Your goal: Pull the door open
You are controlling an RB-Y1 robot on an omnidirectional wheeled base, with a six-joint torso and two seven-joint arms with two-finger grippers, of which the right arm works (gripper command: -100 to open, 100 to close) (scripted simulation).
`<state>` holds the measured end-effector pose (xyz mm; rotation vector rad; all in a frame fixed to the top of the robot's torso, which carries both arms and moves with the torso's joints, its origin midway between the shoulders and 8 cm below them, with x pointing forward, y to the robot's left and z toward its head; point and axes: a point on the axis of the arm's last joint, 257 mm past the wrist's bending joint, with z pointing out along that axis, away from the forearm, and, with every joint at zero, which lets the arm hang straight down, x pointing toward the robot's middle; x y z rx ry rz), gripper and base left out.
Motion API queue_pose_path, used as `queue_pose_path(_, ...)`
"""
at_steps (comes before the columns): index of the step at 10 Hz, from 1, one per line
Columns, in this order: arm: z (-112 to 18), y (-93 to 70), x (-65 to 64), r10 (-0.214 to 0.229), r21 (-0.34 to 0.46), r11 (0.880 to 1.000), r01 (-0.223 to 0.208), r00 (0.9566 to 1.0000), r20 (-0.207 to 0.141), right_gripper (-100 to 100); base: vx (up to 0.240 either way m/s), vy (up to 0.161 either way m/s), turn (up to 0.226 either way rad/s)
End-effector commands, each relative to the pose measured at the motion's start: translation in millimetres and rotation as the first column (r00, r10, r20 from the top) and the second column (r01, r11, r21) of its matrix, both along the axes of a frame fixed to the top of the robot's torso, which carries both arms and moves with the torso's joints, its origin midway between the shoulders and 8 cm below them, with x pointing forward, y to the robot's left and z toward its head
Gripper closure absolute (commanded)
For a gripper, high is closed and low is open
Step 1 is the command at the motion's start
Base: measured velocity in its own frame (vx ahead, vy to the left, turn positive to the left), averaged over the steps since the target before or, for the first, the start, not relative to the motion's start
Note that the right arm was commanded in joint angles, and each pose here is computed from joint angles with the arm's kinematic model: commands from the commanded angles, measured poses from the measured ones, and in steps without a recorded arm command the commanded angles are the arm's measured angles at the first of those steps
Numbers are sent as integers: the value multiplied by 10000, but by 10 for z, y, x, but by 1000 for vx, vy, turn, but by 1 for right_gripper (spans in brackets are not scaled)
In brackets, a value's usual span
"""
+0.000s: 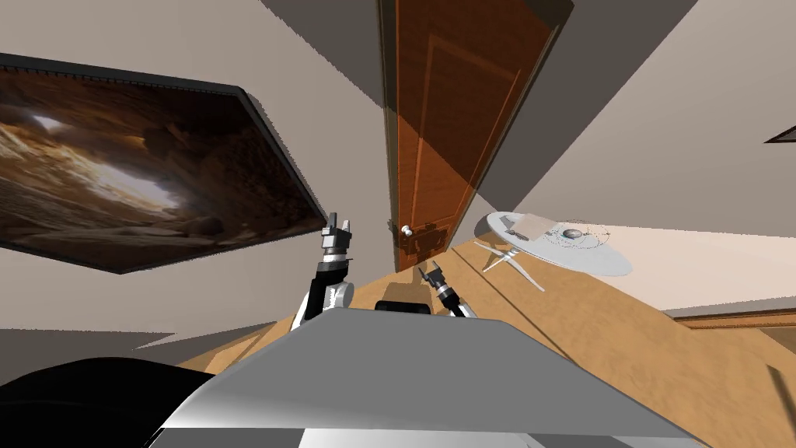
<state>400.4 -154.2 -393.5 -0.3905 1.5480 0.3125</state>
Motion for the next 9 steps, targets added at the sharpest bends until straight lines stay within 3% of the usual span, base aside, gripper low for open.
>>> queue_pose_path(1,19,-157,49,-365,-78,9993,365,9993,39,-100,-48,33,280)
queue_pose_path(5,32,-471,142,-1101,-167,9938,1102,9939,88,-100,-18,35,217)
queue_pose_path(9,48,-771,212,-1848,-189,9826,1850,9827,129,-100,26,35,226)
